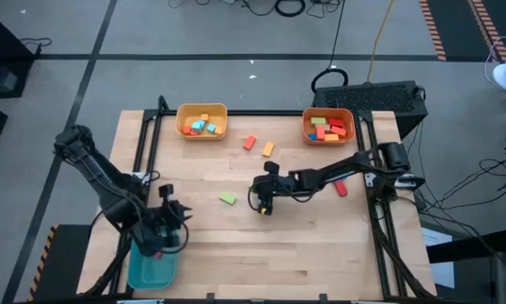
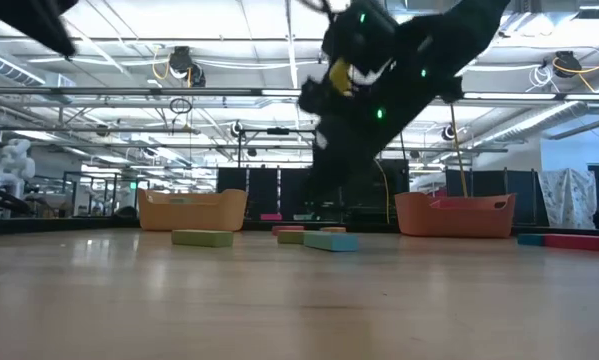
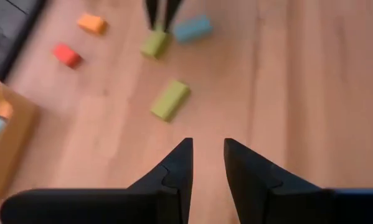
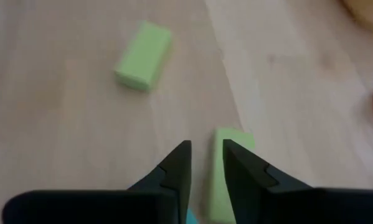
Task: Sort blocks by size
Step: Put the large green block into the blue bin
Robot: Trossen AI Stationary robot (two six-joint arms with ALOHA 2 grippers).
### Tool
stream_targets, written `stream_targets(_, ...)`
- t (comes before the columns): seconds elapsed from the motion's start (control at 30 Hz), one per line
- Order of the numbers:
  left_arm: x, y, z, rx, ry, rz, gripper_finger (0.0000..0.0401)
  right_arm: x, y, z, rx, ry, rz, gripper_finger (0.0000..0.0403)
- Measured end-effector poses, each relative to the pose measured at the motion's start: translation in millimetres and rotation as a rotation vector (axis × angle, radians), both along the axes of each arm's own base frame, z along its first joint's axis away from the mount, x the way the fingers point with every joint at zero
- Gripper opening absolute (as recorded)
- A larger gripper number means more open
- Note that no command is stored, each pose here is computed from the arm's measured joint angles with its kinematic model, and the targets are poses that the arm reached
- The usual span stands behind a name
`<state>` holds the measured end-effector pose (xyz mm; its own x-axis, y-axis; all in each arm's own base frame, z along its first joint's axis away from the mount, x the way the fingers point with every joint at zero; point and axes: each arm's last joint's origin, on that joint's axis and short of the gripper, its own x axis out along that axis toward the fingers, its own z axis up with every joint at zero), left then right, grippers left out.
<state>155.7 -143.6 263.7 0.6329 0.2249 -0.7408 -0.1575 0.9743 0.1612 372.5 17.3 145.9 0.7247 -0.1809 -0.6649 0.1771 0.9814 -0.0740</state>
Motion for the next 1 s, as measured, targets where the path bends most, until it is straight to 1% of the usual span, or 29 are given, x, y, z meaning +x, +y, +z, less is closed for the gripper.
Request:
stream_targets(0.1,9,1,-4,0.061,-0.009,-0.012,0.0097,3,9,8,-0.015,-0.027,0.037,0.0057)
stream_targets(0.17,15,0,-9,0.098,-0.001,-0.047,0.0109,3,12,9,-0.015,-0.024,0.046,0.0052)
stream_targets(0.27,27,-2,-16,0.136,-0.006,-0.091,0.0146,3,11,10,0.001,-0.029,0.016,0.0055)
stream_targets(0.33,34,-2,-21,0.162,0.007,-0.094,0.0179,3,10,9,0.018,-0.022,0.007,0.0068)
stream_targets(0.4,41,-2,-26,0.181,0.011,-0.089,0.0212,3,11,9,0.044,-0.025,0.026,0.0086)
stream_targets(0.47,47,0,-33,0.223,0.049,-0.095,0.0243,6,15,12,0.081,-0.066,0.072,0.0109)
stream_targets(0.53,53,2,-39,0.258,0.080,-0.100,0.0265,11,18,12,0.093,-0.122,0.094,0.0136)
stream_targets(0.6,58,5,-45,0.274,0.104,-0.084,0.0280,16,18,7,0.097,-0.157,0.096,0.0165)
stream_targets(0.67,63,9,-49,0.273,0.119,-0.060,0.0286,21,18,-1,0.101,-0.179,0.081,0.0195)
stream_targets(0.73,67,12,-52,0.261,0.143,-0.050,0.0288,25,16,-9,0.083,-0.212,0.028,0.0224)
stream_targets(0.8,70,15,-54,0.262,0.154,-0.036,0.0288,28,16,-15,0.083,-0.234,0.013,0.0248)
stream_targets(0.9,73,18,-56,0.251,0.180,-0.047,0.0288,40,18,-20,0.104,-0.250,0.009,0.0273)
stream_targets(1.0,75,22,-56,0.229,0.212,-0.072,0.0288,53,24,-31,0.121,-0.223,0.033,0.0288)
